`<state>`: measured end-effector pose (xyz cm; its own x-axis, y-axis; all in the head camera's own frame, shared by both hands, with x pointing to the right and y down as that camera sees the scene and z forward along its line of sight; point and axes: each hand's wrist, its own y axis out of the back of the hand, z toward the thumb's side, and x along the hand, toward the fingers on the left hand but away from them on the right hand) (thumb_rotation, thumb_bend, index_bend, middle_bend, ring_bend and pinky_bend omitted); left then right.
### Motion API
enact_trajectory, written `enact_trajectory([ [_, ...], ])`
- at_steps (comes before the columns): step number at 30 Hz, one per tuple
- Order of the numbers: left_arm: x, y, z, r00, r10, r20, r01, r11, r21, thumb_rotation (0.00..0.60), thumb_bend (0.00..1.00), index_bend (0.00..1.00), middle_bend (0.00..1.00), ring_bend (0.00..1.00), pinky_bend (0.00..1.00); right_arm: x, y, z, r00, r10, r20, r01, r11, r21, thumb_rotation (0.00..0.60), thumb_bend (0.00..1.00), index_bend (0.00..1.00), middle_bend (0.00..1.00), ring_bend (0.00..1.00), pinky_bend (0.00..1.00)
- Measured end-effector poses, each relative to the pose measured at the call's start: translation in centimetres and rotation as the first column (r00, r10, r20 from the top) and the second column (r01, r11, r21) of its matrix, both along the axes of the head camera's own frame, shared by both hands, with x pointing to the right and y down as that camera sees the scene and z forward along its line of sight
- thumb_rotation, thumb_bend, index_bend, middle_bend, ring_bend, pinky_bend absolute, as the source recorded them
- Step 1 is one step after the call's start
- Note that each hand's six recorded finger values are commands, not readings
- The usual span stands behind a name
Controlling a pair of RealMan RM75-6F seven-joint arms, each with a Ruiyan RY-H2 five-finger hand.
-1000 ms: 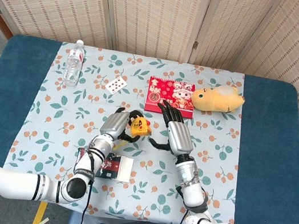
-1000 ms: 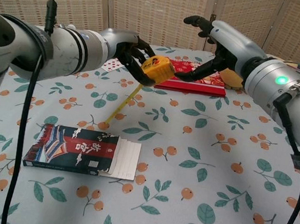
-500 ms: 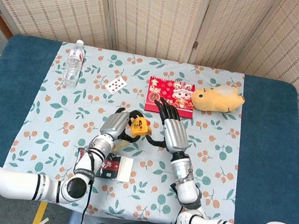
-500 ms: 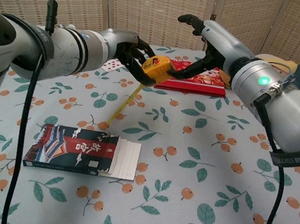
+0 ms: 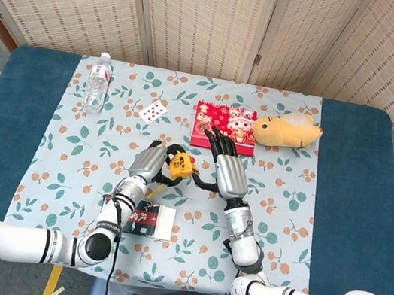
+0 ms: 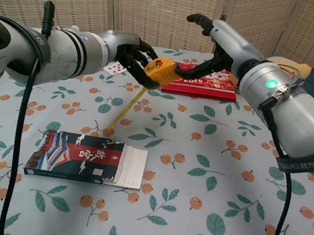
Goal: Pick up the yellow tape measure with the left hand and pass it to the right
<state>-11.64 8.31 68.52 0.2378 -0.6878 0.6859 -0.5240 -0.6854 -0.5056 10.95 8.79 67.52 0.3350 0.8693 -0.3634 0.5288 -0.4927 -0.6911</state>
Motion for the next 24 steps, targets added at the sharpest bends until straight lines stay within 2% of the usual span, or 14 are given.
enact_trajectory([
  [8, -0.4, -0.1, 0.1, 1.000, -0.005, 0.000, 0.005, 1.000, 0.004, 0.600, 0.38, 0.48, 0.44, 0.42, 0.07, 0.4, -0.6, 0.1, 1.000, 0.027, -0.014, -0.027, 1.000, 0.011, 0.600, 0.42, 0.00, 0.00, 0.00, 0.00],
  [10, -0.5, -0.2, 0.1, 1.000, -0.006, -0.001, 0.006, 1.000, 0.009, 0.600, 0.38, 0.48, 0.44, 0.42, 0.07, 0.3, -0.7, 0.1, 0.999, 0.034, -0.015, -0.034, 0.999, 0.012, 0.600, 0.43, 0.03, 0.00, 0.00, 0.00],
  [20, -0.5, -0.5, -0.1, 1.000, -0.010, -0.005, 0.010, 1.000, 0.018, 0.600, 0.38, 0.48, 0.44, 0.42, 0.07, 0.2, -1.0, 0.2, 0.998, 0.053, -0.020, -0.053, 0.999, -0.004, 0.600, 0.46, 0.45, 0.06, 0.02, 0.00],
  [24, -0.5, -0.5, 0.0, 1.000, -0.011, -0.008, 0.011, 1.000, 0.015, 0.600, 0.38, 0.48, 0.44, 0.42, 0.07, 0.1, -1.1, 0.2, 0.998, 0.053, -0.020, -0.054, 0.998, -0.017, 0.600, 0.48, 0.53, 0.10, 0.04, 0.00],
])
